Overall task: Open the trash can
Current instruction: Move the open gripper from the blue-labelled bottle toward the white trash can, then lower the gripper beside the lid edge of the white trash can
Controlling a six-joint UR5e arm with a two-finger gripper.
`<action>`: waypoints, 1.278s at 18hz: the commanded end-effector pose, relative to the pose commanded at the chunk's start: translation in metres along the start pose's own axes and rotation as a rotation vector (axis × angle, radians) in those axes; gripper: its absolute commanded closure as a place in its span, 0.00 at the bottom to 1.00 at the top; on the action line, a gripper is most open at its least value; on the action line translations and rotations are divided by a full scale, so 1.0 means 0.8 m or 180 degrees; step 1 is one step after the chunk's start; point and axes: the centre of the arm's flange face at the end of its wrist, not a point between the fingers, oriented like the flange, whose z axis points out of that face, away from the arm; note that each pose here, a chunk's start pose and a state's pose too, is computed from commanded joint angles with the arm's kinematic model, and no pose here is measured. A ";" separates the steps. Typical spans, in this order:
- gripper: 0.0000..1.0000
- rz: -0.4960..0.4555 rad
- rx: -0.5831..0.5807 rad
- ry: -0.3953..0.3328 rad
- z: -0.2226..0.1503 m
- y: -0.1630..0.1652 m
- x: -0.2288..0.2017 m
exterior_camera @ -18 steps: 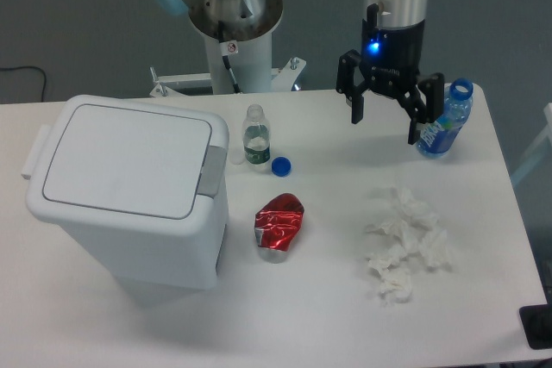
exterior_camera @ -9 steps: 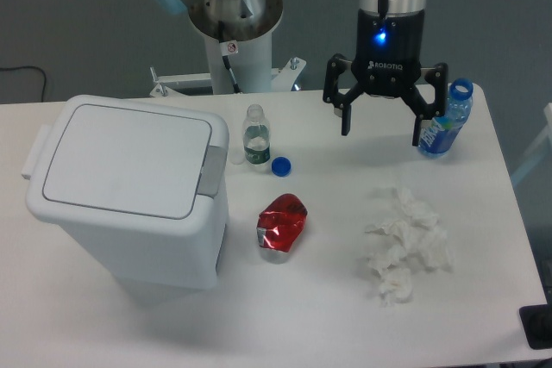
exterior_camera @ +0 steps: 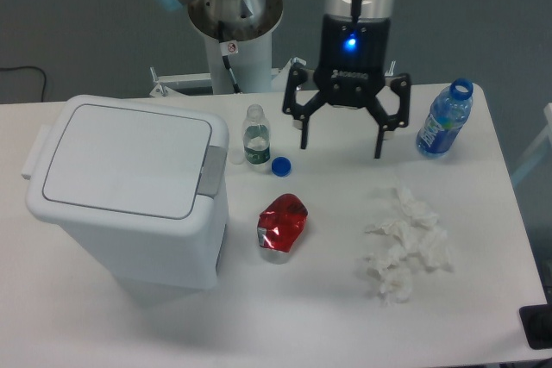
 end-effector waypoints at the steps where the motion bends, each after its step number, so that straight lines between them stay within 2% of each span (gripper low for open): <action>1: 0.00 -0.0018 0.0001 0.0012 0.002 -0.002 0.003; 11: 0.00 0.0128 -0.0012 0.0175 0.034 -0.019 0.043; 23: 0.00 0.0167 -0.0106 0.0296 0.063 -0.015 0.062</action>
